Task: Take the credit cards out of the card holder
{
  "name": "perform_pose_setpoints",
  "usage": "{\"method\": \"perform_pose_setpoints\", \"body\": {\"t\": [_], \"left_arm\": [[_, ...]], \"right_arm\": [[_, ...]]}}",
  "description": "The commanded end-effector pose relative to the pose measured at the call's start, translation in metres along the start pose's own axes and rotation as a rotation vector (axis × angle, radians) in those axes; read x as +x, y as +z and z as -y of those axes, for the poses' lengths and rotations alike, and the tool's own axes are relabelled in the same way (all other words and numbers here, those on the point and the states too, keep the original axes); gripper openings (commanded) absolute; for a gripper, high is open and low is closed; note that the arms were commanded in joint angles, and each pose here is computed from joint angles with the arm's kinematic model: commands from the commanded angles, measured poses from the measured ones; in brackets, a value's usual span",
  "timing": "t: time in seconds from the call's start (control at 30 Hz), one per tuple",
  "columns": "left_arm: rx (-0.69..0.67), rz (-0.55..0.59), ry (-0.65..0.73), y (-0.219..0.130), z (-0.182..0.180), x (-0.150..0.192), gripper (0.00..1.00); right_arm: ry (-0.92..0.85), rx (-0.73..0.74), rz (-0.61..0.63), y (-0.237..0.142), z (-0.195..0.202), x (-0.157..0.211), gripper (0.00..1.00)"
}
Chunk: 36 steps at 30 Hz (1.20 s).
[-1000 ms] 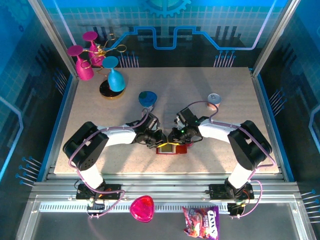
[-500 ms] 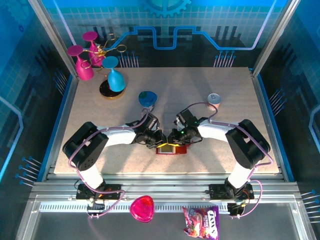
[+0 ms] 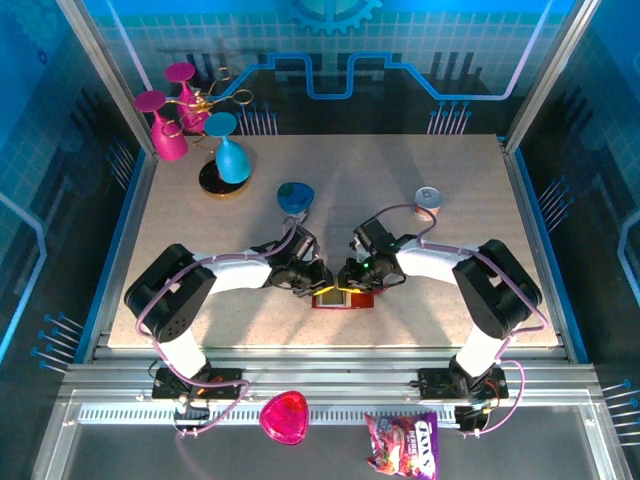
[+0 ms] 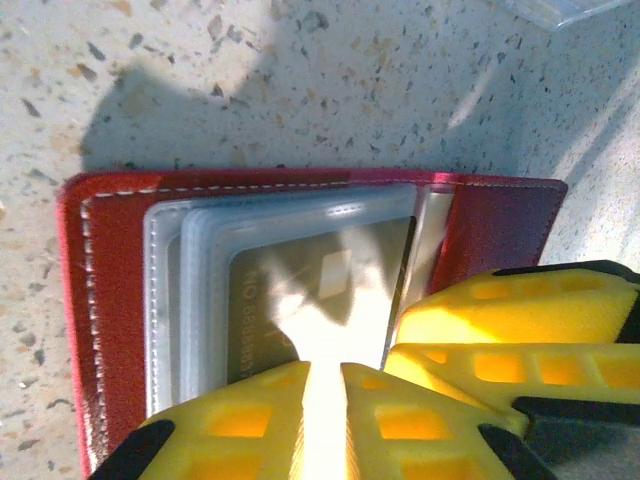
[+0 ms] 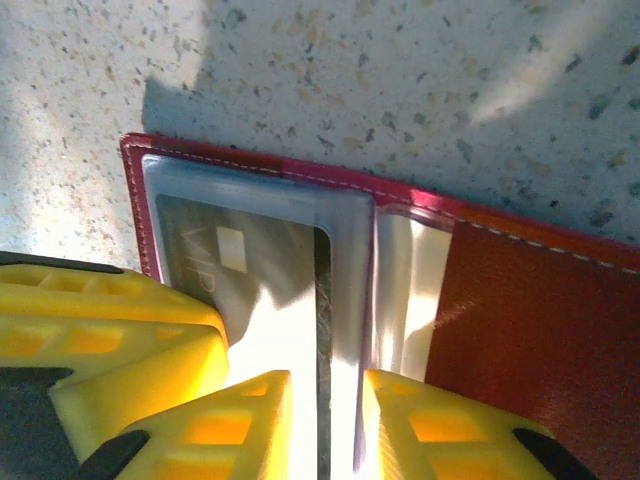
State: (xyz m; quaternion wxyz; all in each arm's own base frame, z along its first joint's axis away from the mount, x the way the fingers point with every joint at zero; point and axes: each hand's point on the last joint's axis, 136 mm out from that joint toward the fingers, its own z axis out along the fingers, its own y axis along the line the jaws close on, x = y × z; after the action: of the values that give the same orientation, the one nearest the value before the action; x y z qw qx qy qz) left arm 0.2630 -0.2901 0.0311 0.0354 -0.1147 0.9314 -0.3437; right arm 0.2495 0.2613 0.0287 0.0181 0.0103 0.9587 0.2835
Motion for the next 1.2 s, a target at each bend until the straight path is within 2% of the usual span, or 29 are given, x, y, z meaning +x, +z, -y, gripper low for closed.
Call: {"method": "perform_pose_setpoints", "body": {"t": [0.0,0.17,0.43,0.6,0.77,0.97,1.17], "left_arm": [[0.004,0.023,0.018,-0.013,0.006,-0.001,0.16],[-0.003,0.039,0.033,-0.022,0.011,-0.003,0.17],[-0.06,0.009,0.022,-0.012,-0.01,0.004,0.14],[-0.077,-0.003,0.013,-0.007,-0.018,0.007,0.13],[-0.092,-0.004,0.013,-0.006,-0.023,0.007,0.12],[-0.098,0.0,0.013,-0.006,-0.024,0.006,0.12],[-0.098,0.002,0.012,-0.005,-0.024,0.006,0.12]], "right_arm": [[-0.005,-0.017,0.028,-0.013,-0.004,-0.001,0.24],[0.004,-0.051,0.005,-0.011,-0.004,0.005,0.23],[0.052,-0.118,-0.04,0.006,-0.001,0.009,0.22],[0.06,-0.117,-0.034,0.006,0.001,0.009,0.21],[0.054,-0.034,-0.01,-0.001,0.012,0.007,0.22],[0.034,-0.109,0.0,-0.007,-0.004,0.004,0.17],[0.04,-0.112,0.007,-0.007,-0.005,0.001,0.2]]}}
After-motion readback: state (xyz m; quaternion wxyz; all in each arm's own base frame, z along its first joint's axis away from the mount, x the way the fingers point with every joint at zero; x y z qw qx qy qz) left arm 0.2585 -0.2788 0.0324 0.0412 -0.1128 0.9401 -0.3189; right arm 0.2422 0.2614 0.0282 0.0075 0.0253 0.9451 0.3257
